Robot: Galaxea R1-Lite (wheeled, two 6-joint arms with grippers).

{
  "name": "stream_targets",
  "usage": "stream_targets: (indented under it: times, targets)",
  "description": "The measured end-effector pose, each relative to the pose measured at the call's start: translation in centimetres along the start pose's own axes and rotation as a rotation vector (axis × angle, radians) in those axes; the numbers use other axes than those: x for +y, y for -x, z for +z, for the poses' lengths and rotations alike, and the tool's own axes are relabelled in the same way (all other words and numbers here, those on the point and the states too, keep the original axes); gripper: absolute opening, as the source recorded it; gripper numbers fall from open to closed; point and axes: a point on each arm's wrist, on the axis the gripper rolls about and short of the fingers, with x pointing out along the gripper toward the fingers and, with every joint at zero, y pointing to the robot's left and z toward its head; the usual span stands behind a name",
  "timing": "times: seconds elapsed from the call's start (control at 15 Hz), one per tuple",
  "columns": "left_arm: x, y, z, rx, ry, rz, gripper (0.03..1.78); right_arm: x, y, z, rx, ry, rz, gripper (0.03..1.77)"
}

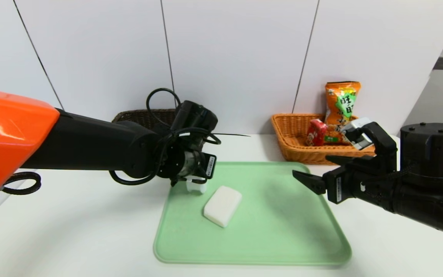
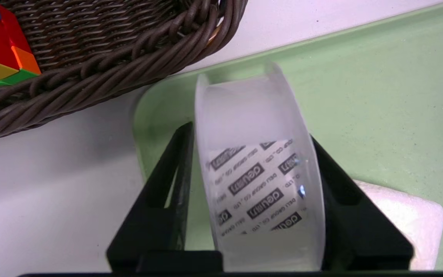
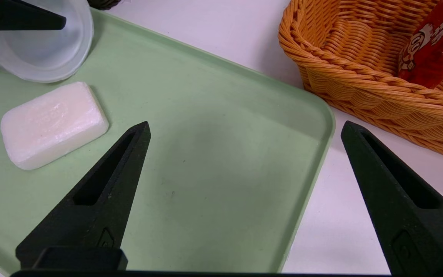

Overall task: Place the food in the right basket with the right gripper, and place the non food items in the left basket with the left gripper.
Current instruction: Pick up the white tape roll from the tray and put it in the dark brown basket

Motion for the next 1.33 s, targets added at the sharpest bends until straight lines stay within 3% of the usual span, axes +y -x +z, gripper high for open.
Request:
stream_targets:
  times: [0.13,0.67,0.93,1.33]
  targets:
    - [0.0,0.0,0.0,0.001,-0.001,0.0,0.58,0.0,0.0,0.0,0.0,0.0,0.001,1.71]
    - [0.2,0.7,0.1,-0.002,-0.001,-0.007,0.58,0.0,-0.1,-0.1,0.005,-0.002,0.001,1.71]
    - [0.9,4.1,1.8,-0.074,0.001,-0.065,0.58,0.0,-0.2,-0.2,0.01,-0.002,0.002,1.71]
    - [3.0,9.0,3.9,-0.2,0.045,-0.078,0.58,0.0,-0.5,-0.6,0.006,-0.001,0.001,1.71]
